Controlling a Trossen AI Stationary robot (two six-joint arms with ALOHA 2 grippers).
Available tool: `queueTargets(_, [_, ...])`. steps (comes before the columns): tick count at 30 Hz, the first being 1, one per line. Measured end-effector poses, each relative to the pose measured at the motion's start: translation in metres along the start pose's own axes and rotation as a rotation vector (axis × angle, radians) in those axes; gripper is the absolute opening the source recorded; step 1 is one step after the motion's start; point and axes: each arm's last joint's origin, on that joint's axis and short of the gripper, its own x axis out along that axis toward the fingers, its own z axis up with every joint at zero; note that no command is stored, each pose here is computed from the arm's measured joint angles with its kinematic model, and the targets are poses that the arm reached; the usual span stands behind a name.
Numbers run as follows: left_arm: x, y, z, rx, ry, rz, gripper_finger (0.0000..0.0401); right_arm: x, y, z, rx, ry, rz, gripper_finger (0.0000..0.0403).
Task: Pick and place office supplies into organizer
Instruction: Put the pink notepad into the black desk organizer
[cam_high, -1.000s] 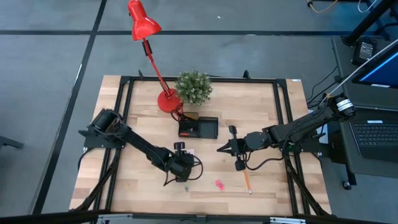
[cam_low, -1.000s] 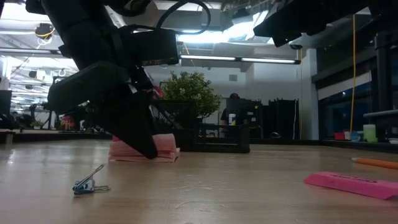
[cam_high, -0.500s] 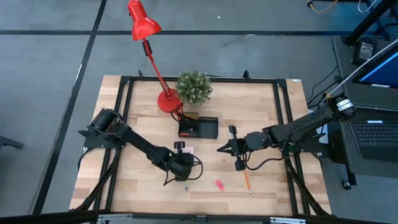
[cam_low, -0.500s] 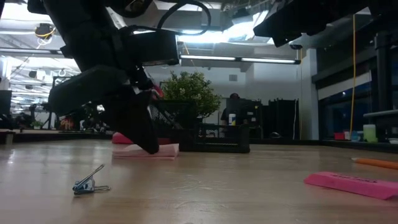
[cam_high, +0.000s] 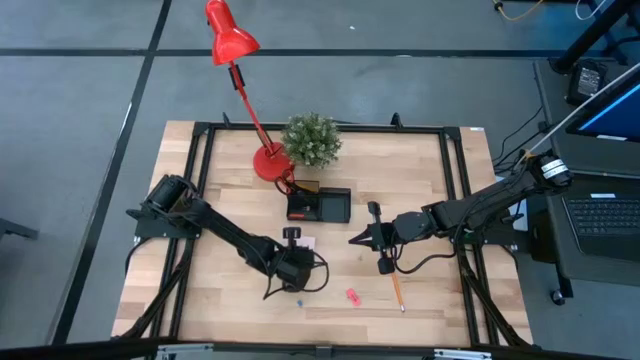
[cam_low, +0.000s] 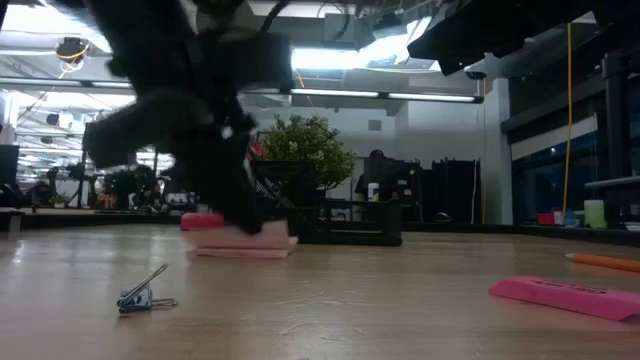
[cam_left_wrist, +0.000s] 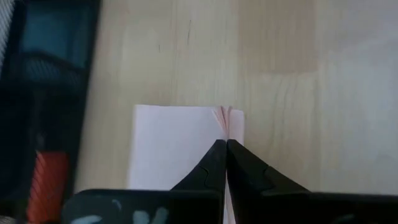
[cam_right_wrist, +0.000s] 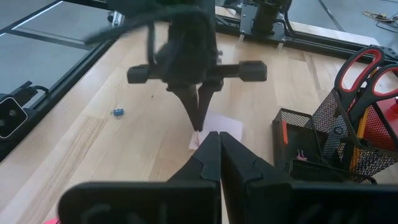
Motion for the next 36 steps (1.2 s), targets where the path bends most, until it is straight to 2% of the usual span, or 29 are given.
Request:
queueTargets(10, [-0.031,-0.006,0.029,0.119,-0.046,0.134,0.0002,0.000,0.000,-0.002,-0.005,0.023,0.001,0.0003])
queueTargets(22, [-0.035,0.000,0.035,0.215,-0.112,0.345,0.0002,0.000,0.000,-0.004,0.015,0.039,0.002,0.0003])
queueTargets(30, [-0.029,0.010,0.050,0.236,-0.176,0.364,0.0002,0.000,0.000,-0.004,0.021,0.038,0.000,0.0003])
queueTargets(36, [-0.023,0.024,0.063,0.246,-0.212,0.374,0.0002,-0.004,-0.004,-0.002,0.041,0.032,-0.098,0.0003])
